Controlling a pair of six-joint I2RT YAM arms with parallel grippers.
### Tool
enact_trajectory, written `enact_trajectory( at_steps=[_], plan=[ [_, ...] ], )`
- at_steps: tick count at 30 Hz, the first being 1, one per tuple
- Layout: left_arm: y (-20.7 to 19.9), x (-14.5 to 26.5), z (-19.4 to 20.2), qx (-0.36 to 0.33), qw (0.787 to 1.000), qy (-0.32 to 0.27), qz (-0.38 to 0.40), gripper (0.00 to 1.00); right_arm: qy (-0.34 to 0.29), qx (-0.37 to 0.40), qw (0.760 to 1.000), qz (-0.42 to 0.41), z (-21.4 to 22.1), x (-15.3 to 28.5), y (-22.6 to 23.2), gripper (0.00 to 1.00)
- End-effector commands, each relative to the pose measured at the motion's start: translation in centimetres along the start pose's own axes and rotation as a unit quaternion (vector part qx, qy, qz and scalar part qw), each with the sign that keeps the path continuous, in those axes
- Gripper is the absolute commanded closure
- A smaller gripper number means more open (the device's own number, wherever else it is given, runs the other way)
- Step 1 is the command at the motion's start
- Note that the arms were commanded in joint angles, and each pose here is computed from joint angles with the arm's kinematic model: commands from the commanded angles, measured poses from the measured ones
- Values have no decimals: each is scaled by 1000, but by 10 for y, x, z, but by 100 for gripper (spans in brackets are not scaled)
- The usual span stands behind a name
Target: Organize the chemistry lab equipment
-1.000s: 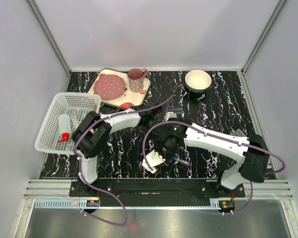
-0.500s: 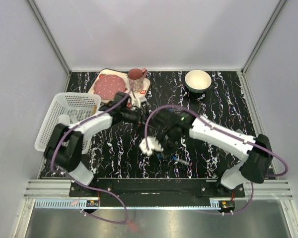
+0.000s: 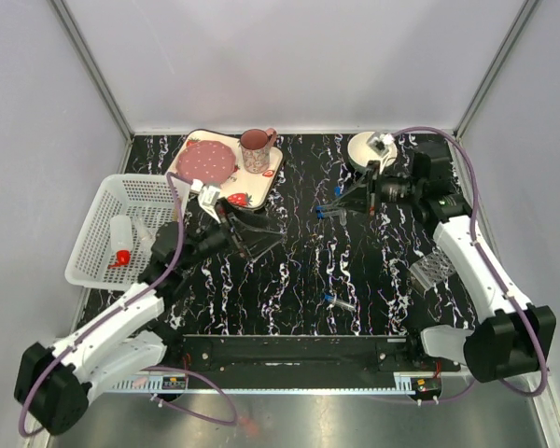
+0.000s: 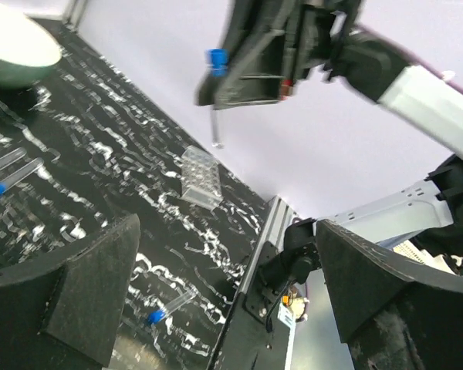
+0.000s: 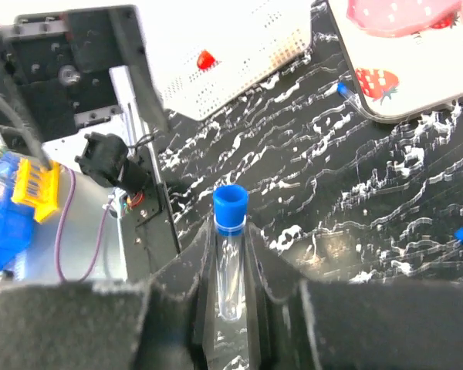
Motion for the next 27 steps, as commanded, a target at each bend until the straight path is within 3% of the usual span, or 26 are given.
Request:
enact_trajectory(
  at_steps=[1, 6, 11, 22, 27],
  plan=[
    [-30, -30, -21, -62, 993, -84, 49, 1, -112, -140, 984, -18, -24, 7, -14, 88],
    [-33, -84, -19, -29, 997, -64, 41, 1, -138, -215, 966, 23, 0, 15, -33, 87],
    [-19, -130, 1, -28, 999, -19, -12, 4, -145, -226, 962, 40, 7, 20, -32, 87],
    [1, -172, 23, -105, 978, 68, -167, 33, -148, -237, 959, 54, 13, 22, -34, 85],
    [3, -178, 24, -130, 971, 86, -179, 50, -146, -245, 957, 57, 17, 22, -34, 85]
  ],
)
Point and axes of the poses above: each gripper's point midway between its finger pads, its own x axis back along the fingers, its own y axis along the line the jaws close on, z = x × y, the point moved 7 cm from there along x, back along the fingers, and after that the axes turned 12 degrees about x, right-handed, at the moved point
